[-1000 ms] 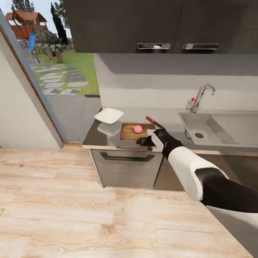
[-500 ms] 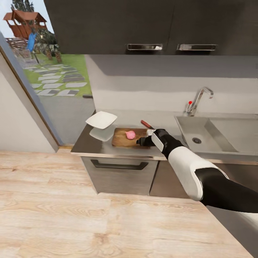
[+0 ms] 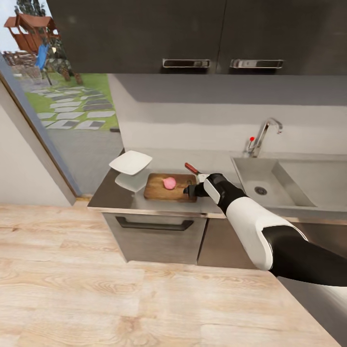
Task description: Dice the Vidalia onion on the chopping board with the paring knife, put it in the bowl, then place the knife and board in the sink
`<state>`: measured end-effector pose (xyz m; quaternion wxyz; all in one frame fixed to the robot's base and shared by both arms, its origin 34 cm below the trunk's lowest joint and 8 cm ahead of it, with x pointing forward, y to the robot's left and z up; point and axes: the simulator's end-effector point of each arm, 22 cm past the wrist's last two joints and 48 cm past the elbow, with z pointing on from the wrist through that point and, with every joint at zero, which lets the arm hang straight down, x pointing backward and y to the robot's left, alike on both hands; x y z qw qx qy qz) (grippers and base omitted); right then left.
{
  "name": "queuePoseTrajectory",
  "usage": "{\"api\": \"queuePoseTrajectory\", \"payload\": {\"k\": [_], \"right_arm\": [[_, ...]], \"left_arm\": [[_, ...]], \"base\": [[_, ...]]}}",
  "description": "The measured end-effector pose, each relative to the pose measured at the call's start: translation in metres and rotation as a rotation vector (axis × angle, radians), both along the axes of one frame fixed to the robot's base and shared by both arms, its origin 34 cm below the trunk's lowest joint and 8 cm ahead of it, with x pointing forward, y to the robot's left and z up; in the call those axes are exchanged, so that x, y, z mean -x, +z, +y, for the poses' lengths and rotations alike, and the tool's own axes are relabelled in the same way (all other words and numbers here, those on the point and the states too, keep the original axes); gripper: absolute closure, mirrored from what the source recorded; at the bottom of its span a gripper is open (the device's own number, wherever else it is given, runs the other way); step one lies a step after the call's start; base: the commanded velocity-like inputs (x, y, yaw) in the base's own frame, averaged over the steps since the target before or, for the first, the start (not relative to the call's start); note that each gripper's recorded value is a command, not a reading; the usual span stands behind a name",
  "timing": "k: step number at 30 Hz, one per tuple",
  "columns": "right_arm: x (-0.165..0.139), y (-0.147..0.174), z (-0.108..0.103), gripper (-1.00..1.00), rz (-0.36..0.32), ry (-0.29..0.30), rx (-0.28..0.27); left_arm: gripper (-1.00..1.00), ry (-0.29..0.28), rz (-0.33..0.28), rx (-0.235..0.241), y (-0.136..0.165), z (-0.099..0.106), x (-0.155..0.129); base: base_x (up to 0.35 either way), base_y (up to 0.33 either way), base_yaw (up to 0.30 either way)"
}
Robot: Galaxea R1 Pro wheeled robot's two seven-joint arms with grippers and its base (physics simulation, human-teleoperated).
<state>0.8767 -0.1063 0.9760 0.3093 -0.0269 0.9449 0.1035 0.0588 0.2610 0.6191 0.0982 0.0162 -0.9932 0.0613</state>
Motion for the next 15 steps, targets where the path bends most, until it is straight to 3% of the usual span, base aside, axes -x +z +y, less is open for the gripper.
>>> {"api": "queuePoseTrajectory", "payload": {"k": [8,15], "right_arm": [[0.0001,0.0001,0.0000,-1.00,0.000,0.000,0.000],[-0.0003,-0.0005,0.0000,-1.00,0.000,0.000,0.000]], "left_arm": [[-1.00,0.000,-0.002,0.000,0.0000,-0.0001,-0.0003],[-1.00,-0.001,0.000,0.001,-0.0001,0.0000,-0.0003]], "base": [[0.300,0.000,0.000],[0.045,0.000,0.000]]}}
